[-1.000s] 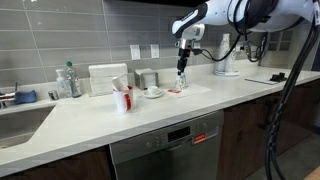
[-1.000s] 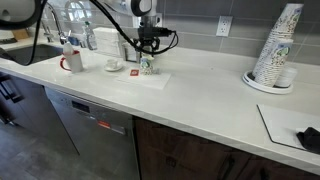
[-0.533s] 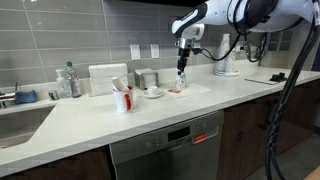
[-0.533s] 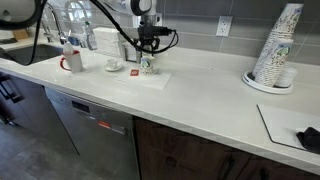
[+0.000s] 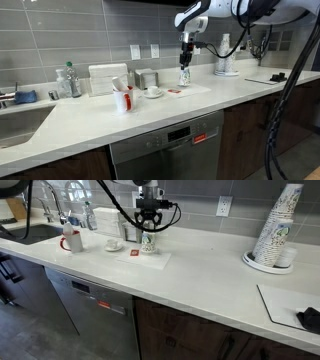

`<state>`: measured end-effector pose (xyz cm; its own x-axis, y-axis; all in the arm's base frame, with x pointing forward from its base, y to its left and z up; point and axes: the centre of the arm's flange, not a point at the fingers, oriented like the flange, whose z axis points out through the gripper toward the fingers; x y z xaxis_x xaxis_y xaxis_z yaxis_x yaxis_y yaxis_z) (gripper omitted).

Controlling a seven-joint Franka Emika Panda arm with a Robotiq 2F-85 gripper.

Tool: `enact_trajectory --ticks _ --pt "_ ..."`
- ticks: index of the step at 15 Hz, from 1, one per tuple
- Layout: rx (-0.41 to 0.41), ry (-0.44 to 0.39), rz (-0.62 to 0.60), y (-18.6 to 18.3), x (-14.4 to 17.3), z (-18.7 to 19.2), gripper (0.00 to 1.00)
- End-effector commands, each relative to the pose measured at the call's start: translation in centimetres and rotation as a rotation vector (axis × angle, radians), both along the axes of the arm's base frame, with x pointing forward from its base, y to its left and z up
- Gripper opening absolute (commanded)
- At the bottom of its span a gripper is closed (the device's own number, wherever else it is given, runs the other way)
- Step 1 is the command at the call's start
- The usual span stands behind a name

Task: Place the cup directly onto the counter

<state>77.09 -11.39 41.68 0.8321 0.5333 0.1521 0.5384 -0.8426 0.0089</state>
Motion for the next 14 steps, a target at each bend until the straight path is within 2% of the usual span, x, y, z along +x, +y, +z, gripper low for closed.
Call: enact_trajectory --ticks 1,5,8,11,14 --pt "0.038 0.024 -0.139 -2.2 -4.3 0.5 0.41" --pt "0.065 0.011 -0.302 -4.6 -7.2 -0.7 0.41" --pt "0.08 -0.058 -0.433 -6.4 -9.1 -1.2 0.41" --pt "0.046 -0.087 -0.543 -7.8 -11.0 -1.3 0.41" --pt "0.03 -0.072 -0.622 -8.7 -12.8 -1.0 0.41"
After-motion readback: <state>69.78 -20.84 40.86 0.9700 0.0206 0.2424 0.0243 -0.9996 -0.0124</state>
